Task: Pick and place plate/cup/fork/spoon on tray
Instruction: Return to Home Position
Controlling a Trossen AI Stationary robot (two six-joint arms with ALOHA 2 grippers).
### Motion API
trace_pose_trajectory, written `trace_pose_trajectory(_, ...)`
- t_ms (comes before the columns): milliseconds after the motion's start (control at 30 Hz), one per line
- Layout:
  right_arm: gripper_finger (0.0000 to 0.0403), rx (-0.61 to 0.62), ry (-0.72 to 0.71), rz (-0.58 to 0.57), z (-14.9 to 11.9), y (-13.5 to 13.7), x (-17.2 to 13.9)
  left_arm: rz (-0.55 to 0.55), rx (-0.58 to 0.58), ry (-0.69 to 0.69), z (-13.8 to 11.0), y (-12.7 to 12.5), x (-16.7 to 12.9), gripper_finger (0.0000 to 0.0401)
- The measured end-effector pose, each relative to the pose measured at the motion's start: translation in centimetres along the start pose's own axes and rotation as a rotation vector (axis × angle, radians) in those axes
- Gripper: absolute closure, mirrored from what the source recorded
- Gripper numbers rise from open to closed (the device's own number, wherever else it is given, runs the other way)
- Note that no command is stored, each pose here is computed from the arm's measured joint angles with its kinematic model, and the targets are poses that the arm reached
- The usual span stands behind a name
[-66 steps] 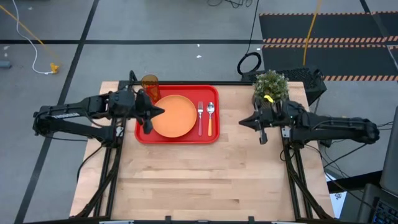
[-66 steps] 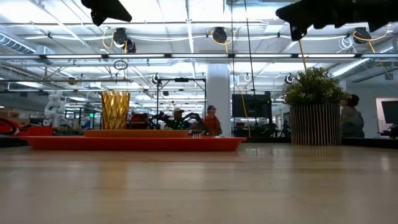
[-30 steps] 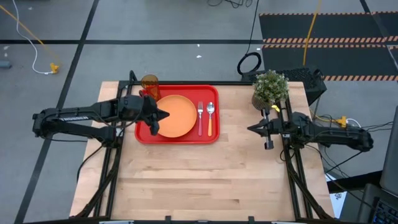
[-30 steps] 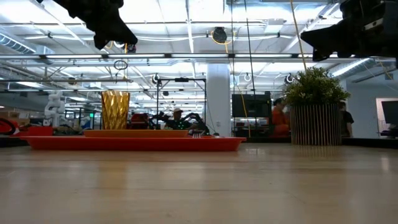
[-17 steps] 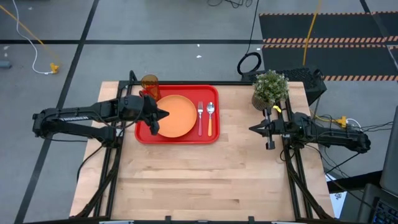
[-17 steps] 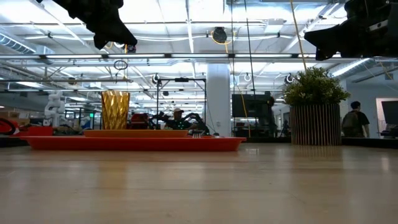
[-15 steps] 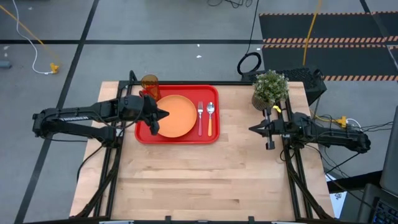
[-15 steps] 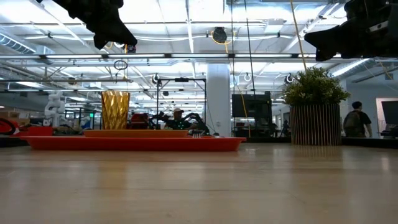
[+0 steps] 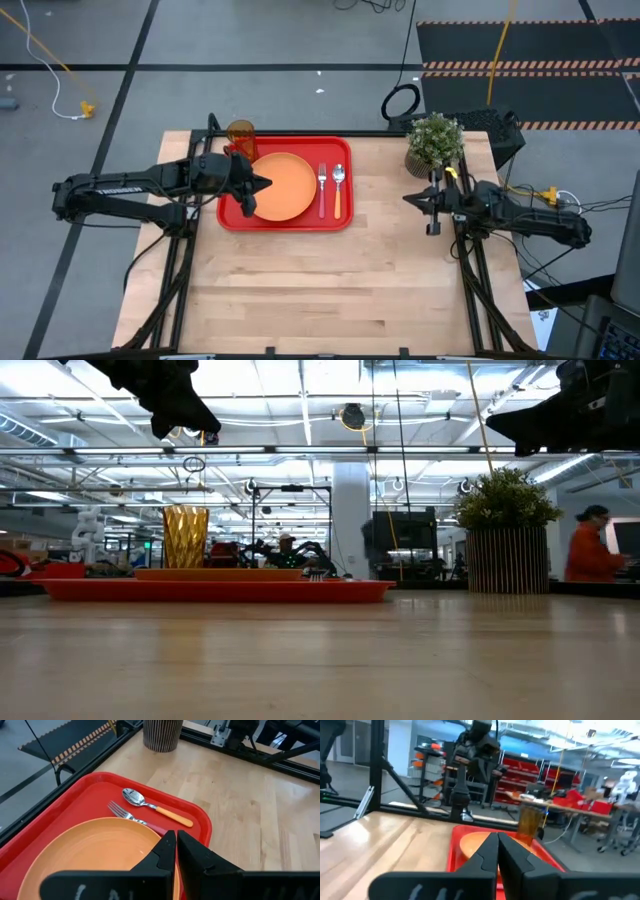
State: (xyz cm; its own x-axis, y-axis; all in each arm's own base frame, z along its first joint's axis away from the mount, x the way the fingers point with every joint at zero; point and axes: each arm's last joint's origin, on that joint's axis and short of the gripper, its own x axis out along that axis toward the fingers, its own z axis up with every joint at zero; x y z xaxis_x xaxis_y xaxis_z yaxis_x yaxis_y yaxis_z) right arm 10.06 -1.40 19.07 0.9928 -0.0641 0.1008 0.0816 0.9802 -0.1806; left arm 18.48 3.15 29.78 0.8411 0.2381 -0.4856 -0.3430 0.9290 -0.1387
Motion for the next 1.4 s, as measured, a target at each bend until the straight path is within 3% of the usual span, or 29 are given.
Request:
trace_pose_trajectory(600, 0.0403, 0.018, -0.015, 0.029, 0.0, 0.2, -0.9, 0.001, 0.015, -0.003, 0.0, 0.0, 0.0, 0.038)
trace_pose_trajectory(800, 0.0403, 0.113, -0.199, 0.036, 0.6, 0.2, -0.8, 0.007, 0.016, -0.004, 0.0, 0.0, 0.0, 0.038)
trace_pose_trajectory(1067, 0.0403, 0.097, -0.179, 0.052, 0.5, 0.3, -0.8, 0.008, 0.015, -0.005, 0.0, 0.0, 0.0, 0.038)
trace_pose_trajectory(1400, 0.0403, 0.211, -0.147, 0.155, 0.3, 1.3, -0.8, 0.006, -0.02, -0.014, 0.1, 0.0, -0.2, 0.038)
